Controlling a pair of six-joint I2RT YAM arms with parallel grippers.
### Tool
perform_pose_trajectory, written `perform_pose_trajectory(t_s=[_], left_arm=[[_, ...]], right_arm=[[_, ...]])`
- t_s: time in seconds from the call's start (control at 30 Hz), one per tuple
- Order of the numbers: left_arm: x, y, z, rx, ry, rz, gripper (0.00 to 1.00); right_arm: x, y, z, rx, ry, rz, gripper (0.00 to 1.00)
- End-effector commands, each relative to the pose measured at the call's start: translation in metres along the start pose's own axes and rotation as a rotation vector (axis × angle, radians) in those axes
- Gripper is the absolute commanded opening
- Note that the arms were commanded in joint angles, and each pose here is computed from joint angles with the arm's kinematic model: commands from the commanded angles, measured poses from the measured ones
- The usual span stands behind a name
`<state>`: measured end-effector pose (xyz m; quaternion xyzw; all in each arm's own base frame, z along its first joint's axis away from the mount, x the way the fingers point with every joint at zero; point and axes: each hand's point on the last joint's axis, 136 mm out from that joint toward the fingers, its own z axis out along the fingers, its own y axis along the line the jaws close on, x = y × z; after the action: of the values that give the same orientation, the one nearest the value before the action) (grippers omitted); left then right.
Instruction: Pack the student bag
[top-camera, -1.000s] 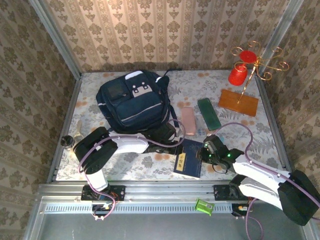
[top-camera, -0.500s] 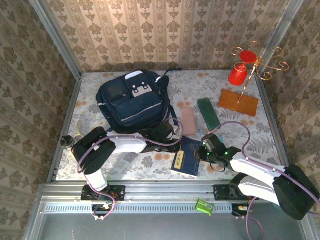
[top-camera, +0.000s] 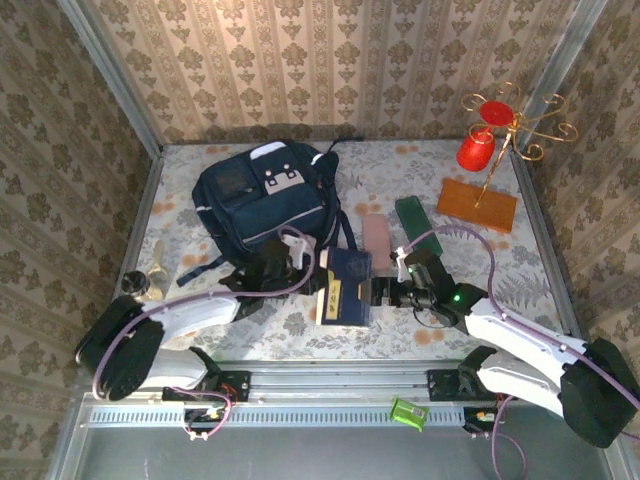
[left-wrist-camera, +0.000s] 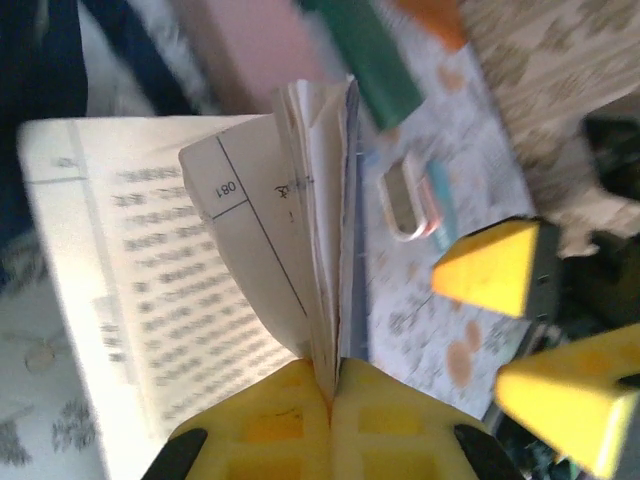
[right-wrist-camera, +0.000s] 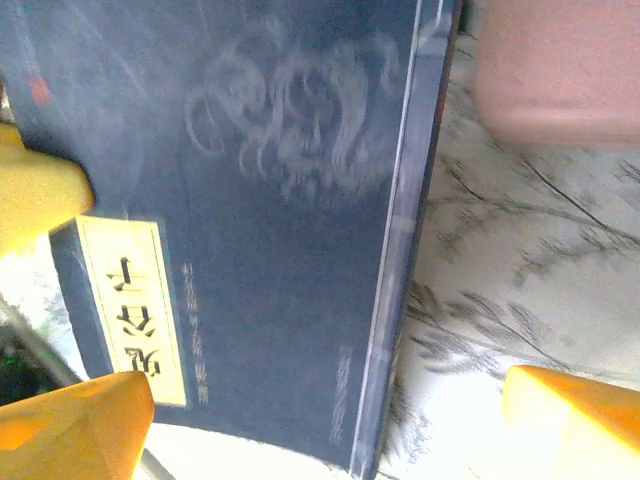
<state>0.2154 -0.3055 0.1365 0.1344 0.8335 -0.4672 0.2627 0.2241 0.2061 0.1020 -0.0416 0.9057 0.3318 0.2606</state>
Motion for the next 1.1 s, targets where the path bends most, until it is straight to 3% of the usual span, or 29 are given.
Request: perform_pose_trajectory(t_s=[0.0,0.33,0.43,0.57,0.7,0.93,1.0,1.07], left_arm=[[-0.036,-0.041,-0.025,0.152,-0.115,0.050,0.00],[-0.077,-0.066,-0.073,0.251,-0.214,0.049,0.00],[-0.082,-0.068,-0.076,0.265,-0.223,0.040,0.00],[-0.089,-0.068,-0.077,0.298,-0.246,0.011,0.00],[-0.091,-0.064,-0.075,0.329,-0.239,-0.015,0.00],[-0.099,-0.023,-0.063,0.191,-0.267,-0.022,0.00],[-0.102,-0.016,-0.059,0.170,-0.270,-0.005,0.07],[-0.106,-0.005,-0.056,0.124,-0.266,0.030,0.26]], right_arm=[[-0.019,0.034,-0.001,-0.170,-0.006,-0.049,0.97],[-0.061,0.085,-0.007,-0.506,-0.087,-0.122,1.00],[-0.071,0.106,-0.014,-0.617,-0.107,-0.119,0.95],[-0.081,0.122,-0.019,-0.675,-0.136,-0.128,0.81],[-0.092,0.127,-0.027,-0.688,-0.199,-0.139,0.59],[-0.107,0.121,-0.029,-0.649,-0.284,-0.096,0.25],[-0.114,0.117,-0.028,-0.623,-0.306,-0.073,0.13],[-0.122,0.111,-0.028,-0.590,-0.323,-0.043,0.09]])
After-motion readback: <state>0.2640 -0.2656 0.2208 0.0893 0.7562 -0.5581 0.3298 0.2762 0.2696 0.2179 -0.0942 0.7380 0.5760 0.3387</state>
